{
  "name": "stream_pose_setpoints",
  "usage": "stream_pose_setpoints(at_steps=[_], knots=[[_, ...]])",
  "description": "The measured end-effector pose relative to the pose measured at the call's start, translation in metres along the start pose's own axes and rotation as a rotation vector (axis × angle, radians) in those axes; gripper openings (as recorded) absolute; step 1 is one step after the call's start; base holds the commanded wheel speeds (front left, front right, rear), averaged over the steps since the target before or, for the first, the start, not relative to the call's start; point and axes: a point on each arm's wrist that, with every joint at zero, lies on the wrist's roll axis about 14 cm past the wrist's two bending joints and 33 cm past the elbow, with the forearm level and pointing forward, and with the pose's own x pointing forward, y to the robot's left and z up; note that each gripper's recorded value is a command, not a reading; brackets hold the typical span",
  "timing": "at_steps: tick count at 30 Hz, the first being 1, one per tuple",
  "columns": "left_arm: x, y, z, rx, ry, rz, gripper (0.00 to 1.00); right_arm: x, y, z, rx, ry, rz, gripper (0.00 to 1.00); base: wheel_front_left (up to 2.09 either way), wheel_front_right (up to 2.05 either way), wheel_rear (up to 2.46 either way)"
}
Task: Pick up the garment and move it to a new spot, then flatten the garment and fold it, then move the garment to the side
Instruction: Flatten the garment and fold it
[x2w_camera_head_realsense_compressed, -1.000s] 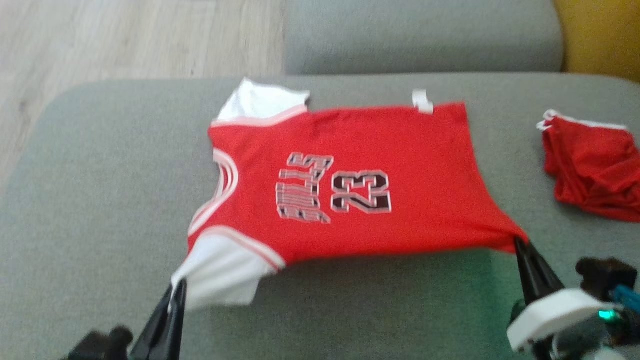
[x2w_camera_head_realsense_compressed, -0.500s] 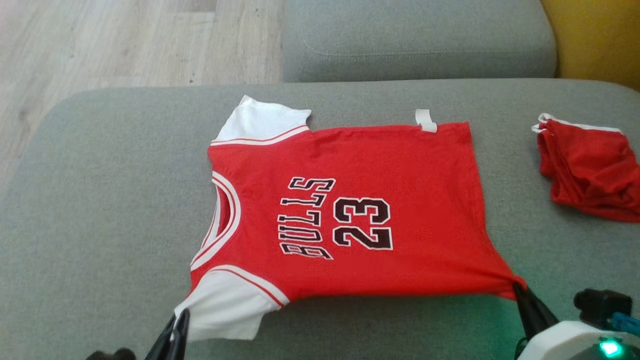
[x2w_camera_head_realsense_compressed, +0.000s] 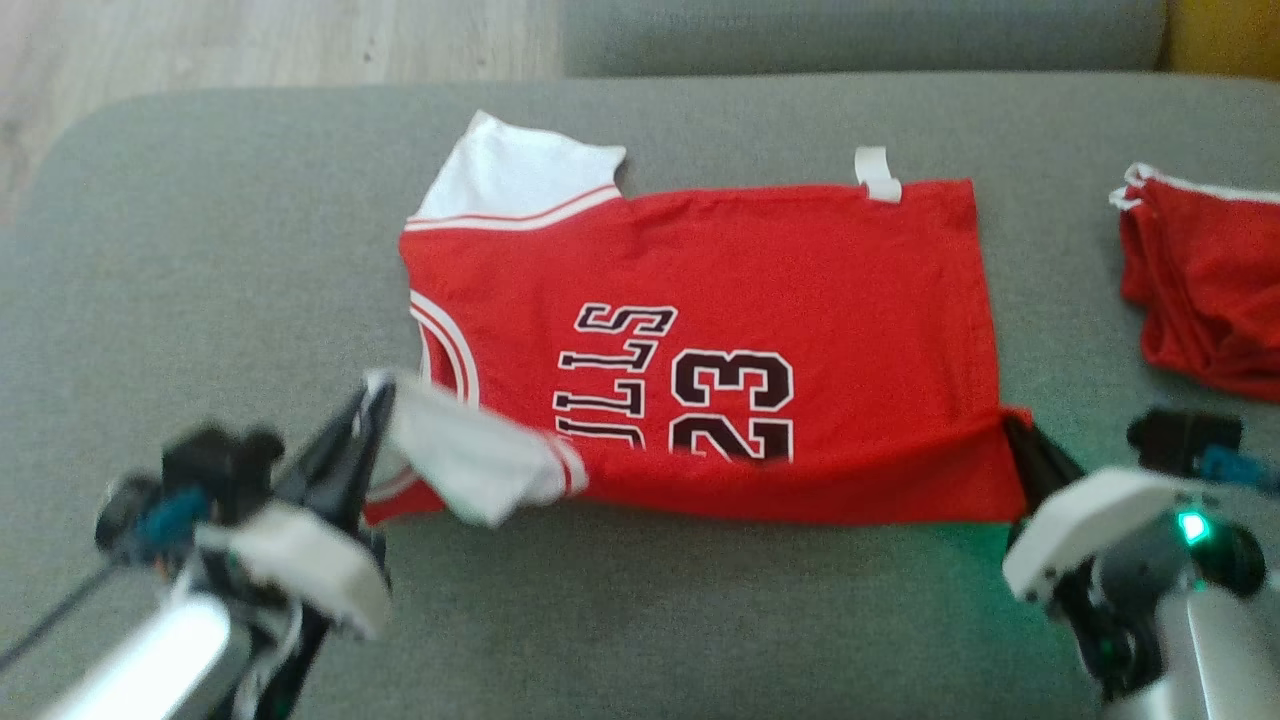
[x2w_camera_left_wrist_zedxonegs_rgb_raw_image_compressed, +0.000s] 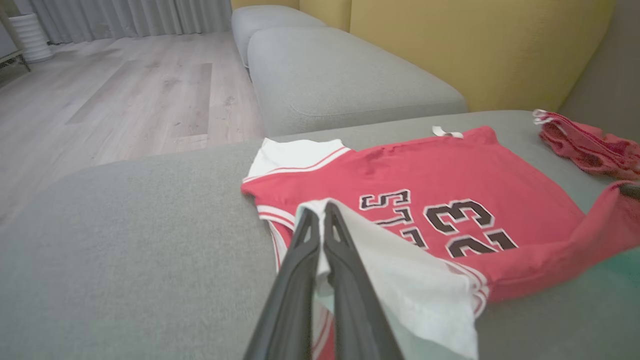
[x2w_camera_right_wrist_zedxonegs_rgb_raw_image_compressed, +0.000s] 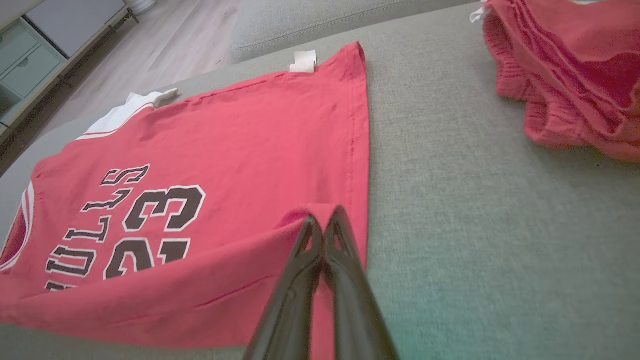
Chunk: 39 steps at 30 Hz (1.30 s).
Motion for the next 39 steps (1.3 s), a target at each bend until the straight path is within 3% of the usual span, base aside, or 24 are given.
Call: stream_pose_setpoints(at_steps=[5,14,15,16,17,27,34,39], knots=[[0.048,0.012,0.016,0.02,-0.012,-0.02,0.0,0.03,-0.003,0.016,-0.001,0.015,-0.006,0.0,0.0,0.0,0.0],[0.094,0.031,-0.017,-0.002,0.087,0.002,0.0,0.063,-0.013,0.009,-0.013,0.076,-0.034,0.0,0.0,0.0,0.0],[0.096,0.031,-0.018,-0.007,0.083,0.007,0.37,0.063,-0.014,0.01,-0.017,0.067,-0.038,0.24,0.0,0.0,0.0],[0.098,0.032,-0.017,-0.005,0.069,0.011,0.93,0.063,-0.015,0.01,-0.016,0.058,-0.04,0.7,0.0,0.0,0.0],[0.098,0.032,-0.014,0.003,0.048,0.013,1.0,0.063,-0.016,0.012,-0.014,0.046,-0.041,1.0,0.0,0.0,0.0],[0.076,0.028,0.034,-0.009,-0.183,0.033,1.0,0.044,-0.01,0.06,-0.042,-0.185,-0.034,1.0,0.0,0.0,0.0],[0.009,0.026,-0.021,-0.125,-0.087,0.132,1.0,0.001,-0.016,0.04,-0.055,-0.224,-0.057,1.0,0.0,0.0,0.0],[-0.013,0.016,-0.055,-0.21,0.001,0.156,1.0,-0.011,-0.017,0.028,-0.041,-0.214,-0.058,1.0,0.0,0.0,0.0]])
